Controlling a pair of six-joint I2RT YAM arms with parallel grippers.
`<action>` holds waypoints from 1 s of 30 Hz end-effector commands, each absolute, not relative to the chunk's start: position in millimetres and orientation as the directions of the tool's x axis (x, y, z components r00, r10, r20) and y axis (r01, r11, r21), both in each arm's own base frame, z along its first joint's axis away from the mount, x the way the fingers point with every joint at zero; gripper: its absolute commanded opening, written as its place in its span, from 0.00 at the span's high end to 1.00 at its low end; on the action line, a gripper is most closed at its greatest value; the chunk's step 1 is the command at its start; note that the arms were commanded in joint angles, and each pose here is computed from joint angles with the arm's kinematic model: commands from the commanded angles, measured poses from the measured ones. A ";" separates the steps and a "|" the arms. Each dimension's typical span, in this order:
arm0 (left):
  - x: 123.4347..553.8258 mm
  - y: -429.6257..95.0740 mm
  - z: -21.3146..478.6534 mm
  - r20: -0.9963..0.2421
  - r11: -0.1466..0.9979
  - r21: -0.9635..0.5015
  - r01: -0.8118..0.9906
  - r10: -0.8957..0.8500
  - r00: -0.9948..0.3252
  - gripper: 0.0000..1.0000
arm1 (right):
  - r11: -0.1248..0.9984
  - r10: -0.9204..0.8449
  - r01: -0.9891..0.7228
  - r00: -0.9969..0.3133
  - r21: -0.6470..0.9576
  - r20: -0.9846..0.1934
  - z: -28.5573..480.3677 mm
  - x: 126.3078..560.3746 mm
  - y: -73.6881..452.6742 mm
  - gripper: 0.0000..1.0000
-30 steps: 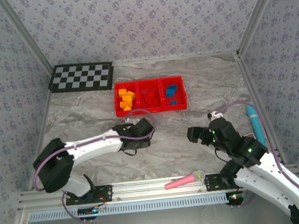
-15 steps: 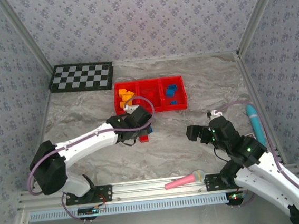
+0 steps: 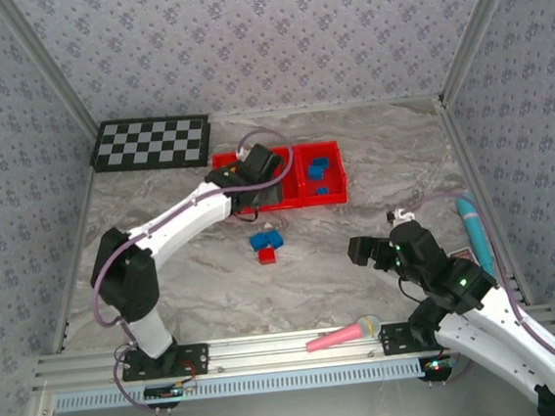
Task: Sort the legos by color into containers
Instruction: Place the lego in the container.
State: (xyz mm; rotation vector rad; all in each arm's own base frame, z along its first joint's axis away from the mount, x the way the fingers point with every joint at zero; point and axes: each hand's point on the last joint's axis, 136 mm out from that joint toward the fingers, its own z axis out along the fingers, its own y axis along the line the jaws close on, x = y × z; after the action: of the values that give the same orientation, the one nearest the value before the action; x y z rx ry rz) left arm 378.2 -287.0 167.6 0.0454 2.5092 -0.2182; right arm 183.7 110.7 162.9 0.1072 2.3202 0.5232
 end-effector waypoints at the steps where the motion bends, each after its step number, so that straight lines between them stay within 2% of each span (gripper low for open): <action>1: 396.3 -292.4 163.9 -0.562 0.986 -0.097 0.134 0.057 -0.825 0.67 | 0.919 0.223 -0.058 -0.737 0.389 -0.638 156.3 179.8 106.4 0.00; 9: 445.9 -313.6 144.8 -0.545 0.988 -0.070 0.139 0.079 -0.835 0.63 | 0.925 0.223 -0.046 -0.737 0.377 -0.638 155.8 174.1 98.5 0.00; 14: 462.7 -316.1 136.6 -0.533 0.989 -0.089 0.120 0.054 -0.845 0.57 | 0.929 0.225 -0.036 -0.736 0.369 -0.639 153.9 170.2 92.6 0.00; 16: 466.1 -317.9 140.0 -0.540 0.988 -0.103 0.114 0.041 -0.841 0.50 | 0.930 0.224 -0.034 -0.736 0.365 -0.639 152.8 169.8 91.6 0.00; 20: 465.3 -322.5 155.7 -0.569 0.980 -0.144 0.136 0.030 -0.822 0.23 | 0.929 0.225 -0.034 -0.738 0.368 -0.636 153.2 169.3 91.8 0.00; 26: 444.7 -313.1 187.4 -0.609 0.968 -0.191 0.161 0.012 -0.793 0.03 | 0.929 0.229 -0.028 -0.743 0.370 -0.629 152.2 167.7 91.0 0.00; 30: 417.5 -306.5 208.0 -0.644 0.959 -0.214 0.187 0.005 -0.765 0.00 | 0.924 0.245 -0.020 -0.736 0.382 -0.631 154.4 169.0 91.4 0.00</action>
State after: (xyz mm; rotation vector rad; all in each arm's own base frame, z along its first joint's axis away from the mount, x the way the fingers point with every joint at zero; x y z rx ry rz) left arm 431.5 -301.4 158.0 0.1212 2.5328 -0.2455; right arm 170.4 97.1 155.7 0.1198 2.3554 0.4910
